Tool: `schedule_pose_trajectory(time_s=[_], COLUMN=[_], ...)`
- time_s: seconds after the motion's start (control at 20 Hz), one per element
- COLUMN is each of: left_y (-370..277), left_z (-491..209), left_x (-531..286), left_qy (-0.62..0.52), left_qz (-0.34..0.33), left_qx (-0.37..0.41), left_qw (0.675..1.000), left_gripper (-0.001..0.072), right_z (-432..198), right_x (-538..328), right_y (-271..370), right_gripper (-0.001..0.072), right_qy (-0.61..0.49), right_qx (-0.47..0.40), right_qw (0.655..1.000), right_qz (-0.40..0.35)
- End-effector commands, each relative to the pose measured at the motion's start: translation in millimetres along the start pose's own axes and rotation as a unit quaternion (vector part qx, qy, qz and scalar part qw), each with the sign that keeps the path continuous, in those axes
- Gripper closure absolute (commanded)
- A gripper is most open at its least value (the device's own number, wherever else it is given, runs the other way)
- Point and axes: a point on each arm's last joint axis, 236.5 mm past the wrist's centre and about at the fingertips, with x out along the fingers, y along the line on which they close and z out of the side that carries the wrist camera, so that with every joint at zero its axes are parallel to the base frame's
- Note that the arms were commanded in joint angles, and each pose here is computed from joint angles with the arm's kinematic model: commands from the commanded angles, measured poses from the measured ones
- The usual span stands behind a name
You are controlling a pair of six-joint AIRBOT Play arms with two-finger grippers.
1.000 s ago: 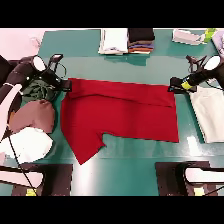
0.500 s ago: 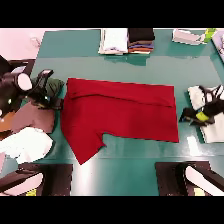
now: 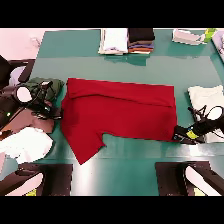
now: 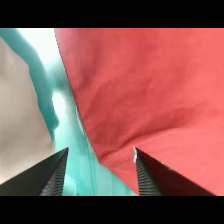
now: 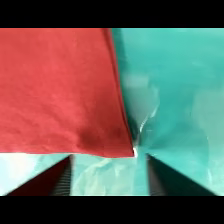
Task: Fold the shirts.
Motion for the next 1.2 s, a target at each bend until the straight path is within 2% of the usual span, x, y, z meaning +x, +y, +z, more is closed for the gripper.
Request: schedule_pose_trajectory(time_s=[0.0,0.1,0.2,0.3,0.35,0.65,0.85,1.0,1.15], left_y=[-0.2,-0.1,-0.1,-0.1,0.1,4.4,-18.1,-42.1,-43.0], left_z=[-2.2,-2.8,-2.6,-3.1,-4.7,-41.5,-88.6,-88.8,-91.9], left_x=[0.5,0.5,0.5,0.5,0.5,-17.3,19.2,36.6,41.2], left_qy=[0.002,0.003,0.003,0.004,0.007,0.010,0.061,0.048,0.049], left_qz=[0.000,0.000,0.000,0.000,0.000,0.009,-0.050,-0.108,-0.112], left_qx=[-0.001,0.000,0.000,0.000,0.000,-0.018,-0.053,-0.077,-0.083], left_qw=[1.000,1.000,1.000,1.000,1.000,1.000,0.995,0.990,0.989], left_gripper=[0.0207,0.0207,0.0207,0.0207,0.0207,0.0206,0.0205,0.0205,0.0205], right_z=[10.3,12.9,14.7,15.6,15.2,30.4,45.6,46.0,45.3], right_x=[10.1,10.8,10.7,10.5,10.5,-17.9,-36.3,-36.6,-36.5], right_y=[14.0,17.9,18.3,18.4,18.4,29.6,37.5,37.7,37.7], right_gripper=[0.0266,0.0276,0.0377,0.0659,0.0693,0.0693,0.0694,0.0693,0.0693], right_qy=[-0.028,-0.036,-0.040,-0.042,-0.041,-0.062,-0.090,-0.091,-0.089], right_qx=[-0.013,-0.018,-0.016,-0.016,-0.016,-0.027,-0.033,-0.033,-0.033], right_qw=[1.000,0.999,0.999,0.999,0.999,0.998,0.995,0.995,0.995], right_qz=[-0.002,-0.005,-0.005,-0.004,-0.005,0.002,0.008,0.009,0.008])
